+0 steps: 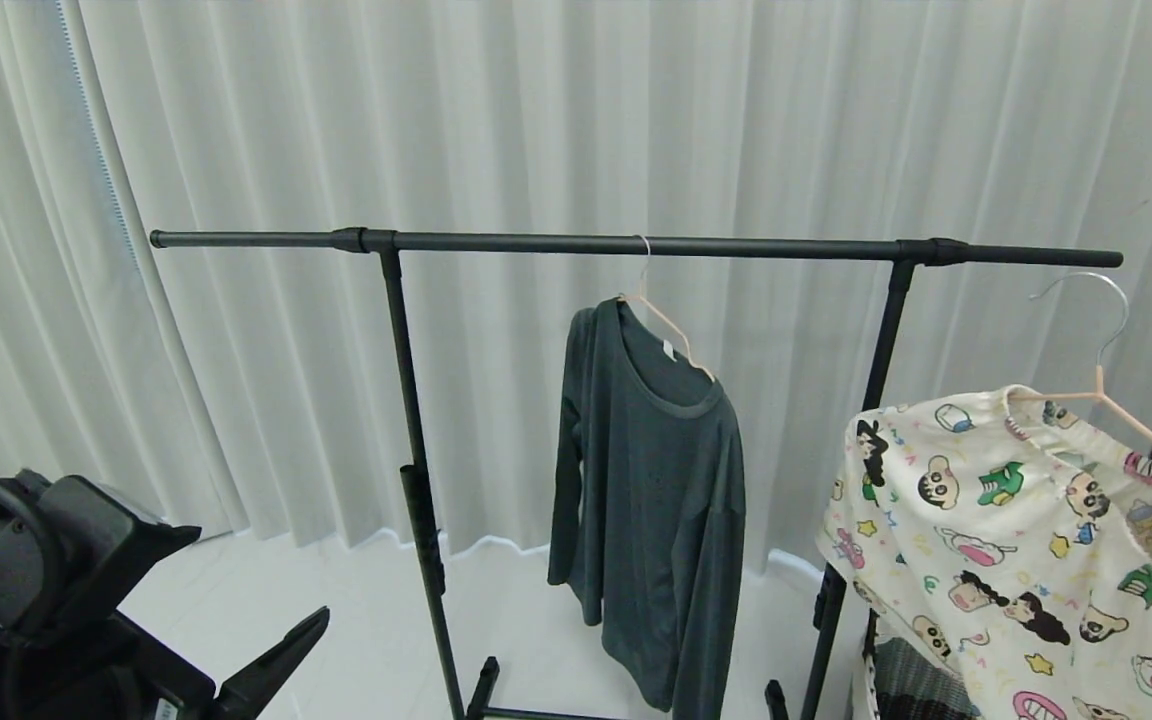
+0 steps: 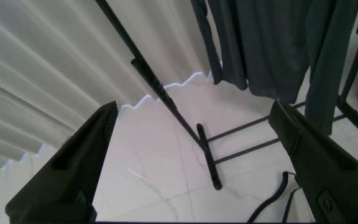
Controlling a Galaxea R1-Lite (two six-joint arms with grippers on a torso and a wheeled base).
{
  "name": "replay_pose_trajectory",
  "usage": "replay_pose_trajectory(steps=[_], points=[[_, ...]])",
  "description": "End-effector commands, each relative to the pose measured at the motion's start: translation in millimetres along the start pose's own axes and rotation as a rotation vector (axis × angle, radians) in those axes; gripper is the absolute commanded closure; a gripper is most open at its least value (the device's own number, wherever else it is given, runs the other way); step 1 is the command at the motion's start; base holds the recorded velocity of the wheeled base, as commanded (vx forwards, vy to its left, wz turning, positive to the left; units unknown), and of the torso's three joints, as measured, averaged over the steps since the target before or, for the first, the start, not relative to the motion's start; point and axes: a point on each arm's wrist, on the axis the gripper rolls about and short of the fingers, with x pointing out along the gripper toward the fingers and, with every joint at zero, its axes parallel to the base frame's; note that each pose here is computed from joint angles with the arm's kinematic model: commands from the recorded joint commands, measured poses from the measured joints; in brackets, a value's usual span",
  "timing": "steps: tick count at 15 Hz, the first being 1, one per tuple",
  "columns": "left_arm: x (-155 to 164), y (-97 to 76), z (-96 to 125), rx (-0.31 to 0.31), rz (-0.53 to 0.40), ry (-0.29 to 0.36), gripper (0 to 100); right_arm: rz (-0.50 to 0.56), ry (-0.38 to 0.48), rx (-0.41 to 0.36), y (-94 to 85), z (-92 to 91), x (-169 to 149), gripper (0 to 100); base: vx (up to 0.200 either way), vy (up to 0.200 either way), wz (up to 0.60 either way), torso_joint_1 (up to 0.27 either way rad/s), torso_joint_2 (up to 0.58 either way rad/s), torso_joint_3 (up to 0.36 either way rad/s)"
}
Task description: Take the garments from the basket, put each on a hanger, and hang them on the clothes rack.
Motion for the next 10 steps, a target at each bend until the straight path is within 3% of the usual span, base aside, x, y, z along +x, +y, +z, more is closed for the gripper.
replay_pose_trajectory(steps=[1,10], points=[[-0.3,0.0,-0.1,0.001,0.001,-0.001,0,0.015,-0.004,-0.008,3.9,3.7,4.9,100,0.2,0.0,0.0,-0.017,0.0,0.002],[-0.6,-0.5,-0.4,0.009,-0.003,-0.003,0,0.029,-0.051,-0.011,8.1,11.9,9.1,100,0.2,0.0,0.0,0.003,0.0,0.004]])
